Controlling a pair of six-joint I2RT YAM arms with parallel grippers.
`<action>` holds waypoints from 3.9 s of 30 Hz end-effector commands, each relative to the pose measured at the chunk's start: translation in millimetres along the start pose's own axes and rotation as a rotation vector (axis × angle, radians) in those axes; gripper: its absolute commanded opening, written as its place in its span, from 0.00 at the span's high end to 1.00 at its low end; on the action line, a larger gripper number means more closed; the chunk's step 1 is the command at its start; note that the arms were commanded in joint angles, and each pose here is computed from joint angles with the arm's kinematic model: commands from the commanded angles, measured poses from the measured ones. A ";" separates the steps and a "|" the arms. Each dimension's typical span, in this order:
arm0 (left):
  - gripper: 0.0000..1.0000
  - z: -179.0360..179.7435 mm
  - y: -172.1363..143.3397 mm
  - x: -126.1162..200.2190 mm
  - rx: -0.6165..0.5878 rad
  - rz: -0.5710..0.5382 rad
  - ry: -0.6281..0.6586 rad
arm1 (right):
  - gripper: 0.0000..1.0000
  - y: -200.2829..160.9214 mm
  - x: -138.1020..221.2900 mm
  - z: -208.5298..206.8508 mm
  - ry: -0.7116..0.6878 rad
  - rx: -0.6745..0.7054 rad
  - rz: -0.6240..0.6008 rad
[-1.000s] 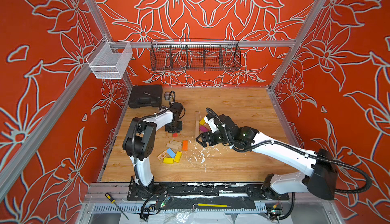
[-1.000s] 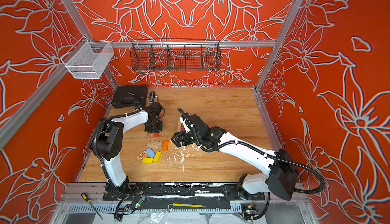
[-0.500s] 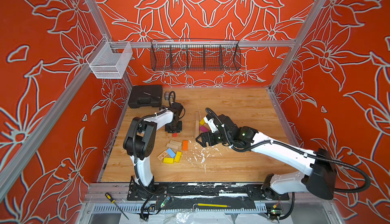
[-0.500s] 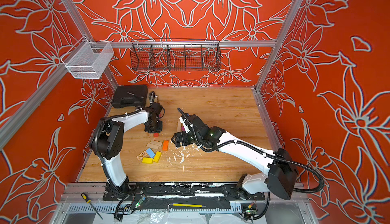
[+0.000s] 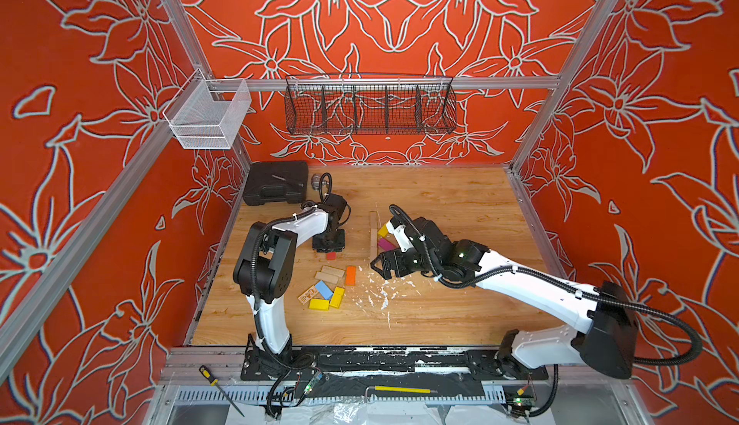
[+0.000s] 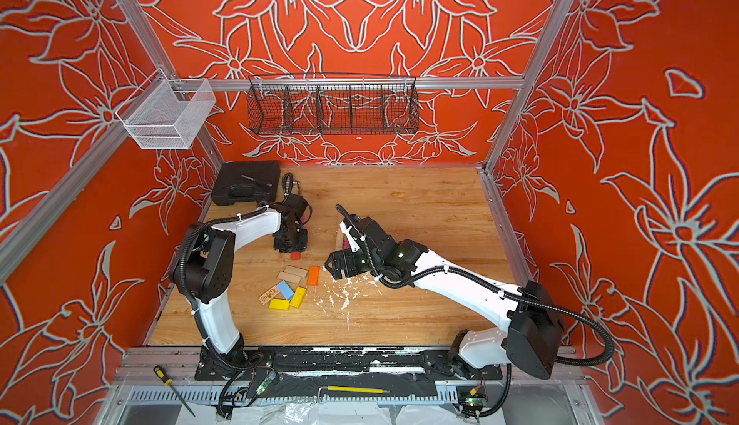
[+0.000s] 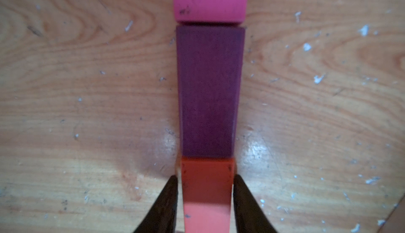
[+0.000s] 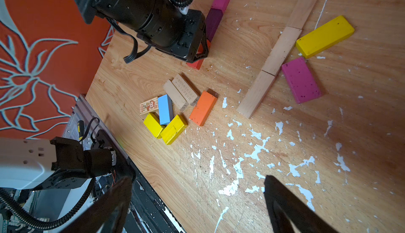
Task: Assemble the letter k with building blocks
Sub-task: Assemble the building block at the center of the board.
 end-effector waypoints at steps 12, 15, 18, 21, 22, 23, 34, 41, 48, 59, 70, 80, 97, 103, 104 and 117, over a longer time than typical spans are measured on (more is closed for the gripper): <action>0.65 1.7 -2.4 7.9 0.013 0.002 -0.005 | 0.04 5.4 2.1 5.8 0.003 0.001 -0.017; 0.65 2.1 -1.8 7.4 0.012 0.001 -0.001 | 0.04 5.2 2.0 6.7 0.005 0.002 -0.016; 0.66 2.3 -1.5 5.8 0.009 0.005 0.001 | 0.04 5.7 2.8 6.7 0.005 0.001 -0.019; 0.66 2.6 -1.1 5.2 0.010 0.007 0.004 | 0.04 5.8 2.2 7.1 0.005 0.002 -0.018; 0.66 2.5 -0.6 5.2 0.011 0.005 0.004 | 0.04 6.2 2.3 6.9 0.004 0.001 -0.018; 0.66 2.5 -0.9 4.8 0.009 0.007 0.004 | 0.04 5.9 2.2 6.8 0.004 0.001 -0.017; 0.66 2.8 2.6 4.2 0.008 0.004 0.002 | 0.04 6.3 1.7 7.4 0.004 0.003 -0.017; 0.36 1.9 1.1 10.4 0.019 -0.005 -0.012 | 0.04 6.7 1.5 7.5 0.004 0.003 -0.017; 0.32 4.8 -4.1 30.2 0.036 -0.043 -0.016 | 0.04 6.8 1.8 8.5 0.009 0.004 -0.015; 0.50 6.2 -13.5 37.6 0.059 -0.066 -0.028 | 0.04 6.6 0.3 9.1 0.013 -0.002 -0.012; 0.53 1.5 -6.0 14.8 0.039 -0.021 -0.031 | 0.04 8.4 2.1 9.8 0.005 0.007 -0.015; 0.61 1.9 -4.5 11.4 0.027 -0.013 -0.026 | 0.04 7.8 -0.1 8.7 -0.002 0.007 -0.010; 0.65 2.4 -1.9 9.0 0.017 -0.008 -0.018 | 0.04 8.8 -1.3 8.8 -0.005 0.005 -0.009; 0.66 2.4 -1.5 7.5 0.013 -0.004 -0.017 | 0.04 8.9 -1.6 9.1 -0.005 0.005 -0.009; 0.66 2.4 -1.6 7.0 0.012 -0.003 -0.016 | 0.04 9.0 -1.7 9.2 -0.005 0.004 -0.009; 0.67 2.4 -0.3 6.4 0.010 -0.003 -0.015 | 0.04 9.1 -1.8 9.6 -0.005 0.004 -0.008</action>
Point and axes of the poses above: each gripper's point midway between its finger pads, its own x axis back along the fingers, its own z axis along the line the jaws close on, y = z × x, the point moved 4 cm from there along x, back along the fingers, and after that the axes turned 12 degrees about -x, right-handed, at the moved point
